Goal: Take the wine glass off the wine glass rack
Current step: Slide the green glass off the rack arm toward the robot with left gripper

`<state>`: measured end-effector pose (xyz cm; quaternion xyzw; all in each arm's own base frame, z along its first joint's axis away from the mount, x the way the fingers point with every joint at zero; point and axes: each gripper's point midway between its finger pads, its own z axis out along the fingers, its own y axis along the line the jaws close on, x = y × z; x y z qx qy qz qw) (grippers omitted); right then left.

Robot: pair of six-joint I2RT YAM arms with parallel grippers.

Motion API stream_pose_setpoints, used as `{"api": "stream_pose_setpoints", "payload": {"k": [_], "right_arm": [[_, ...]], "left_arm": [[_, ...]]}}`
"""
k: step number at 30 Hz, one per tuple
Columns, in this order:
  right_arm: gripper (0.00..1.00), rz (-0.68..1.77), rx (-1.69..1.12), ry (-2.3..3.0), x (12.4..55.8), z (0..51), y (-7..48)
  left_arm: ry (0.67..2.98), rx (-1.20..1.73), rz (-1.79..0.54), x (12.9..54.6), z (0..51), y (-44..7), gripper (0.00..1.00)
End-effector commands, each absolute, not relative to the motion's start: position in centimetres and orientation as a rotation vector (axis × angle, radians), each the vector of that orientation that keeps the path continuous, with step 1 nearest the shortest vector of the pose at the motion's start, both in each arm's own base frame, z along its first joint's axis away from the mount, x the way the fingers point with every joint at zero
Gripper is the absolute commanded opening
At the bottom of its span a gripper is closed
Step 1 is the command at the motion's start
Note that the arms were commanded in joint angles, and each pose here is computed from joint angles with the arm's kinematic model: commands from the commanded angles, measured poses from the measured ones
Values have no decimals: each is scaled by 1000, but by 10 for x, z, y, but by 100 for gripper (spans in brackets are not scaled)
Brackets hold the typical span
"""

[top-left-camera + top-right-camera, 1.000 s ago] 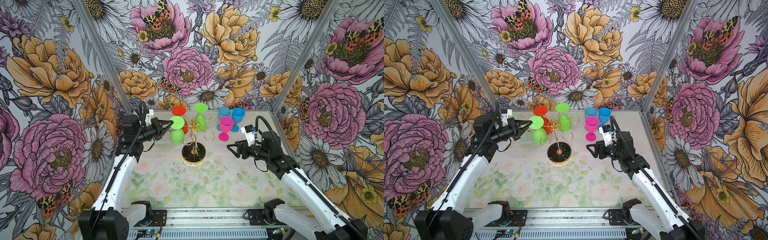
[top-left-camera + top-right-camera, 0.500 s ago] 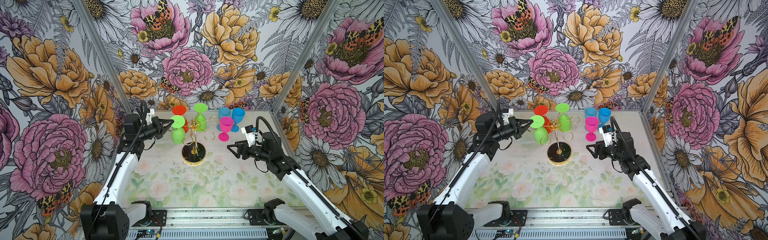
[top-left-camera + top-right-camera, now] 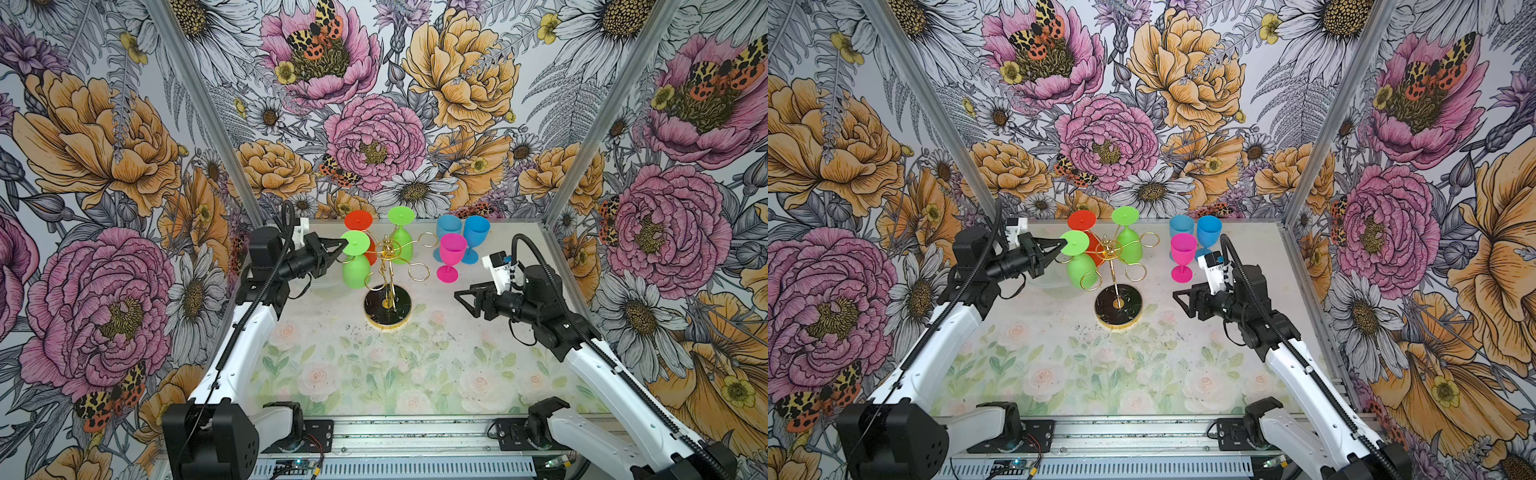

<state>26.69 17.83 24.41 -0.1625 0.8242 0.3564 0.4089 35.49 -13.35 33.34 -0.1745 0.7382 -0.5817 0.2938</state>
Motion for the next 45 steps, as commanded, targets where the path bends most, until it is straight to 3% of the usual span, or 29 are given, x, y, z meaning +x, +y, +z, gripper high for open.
{"api": "stream_pose_setpoints", "payload": {"k": [1, 22, 45], "right_arm": [[73, 884, -429, 2050, 266, 247, 179], [73, 892, -435, 2049, 266, 248, 180], [73, 895, -441, 2050, 267, 248, 181]], "left_arm": [[1920, -495, -1502, 364, 340, -123, 0], [1863, -627, -1368, 357, 337, -89, 0], [1903, -648, -1070, 302, 336, -60, 0]]}}
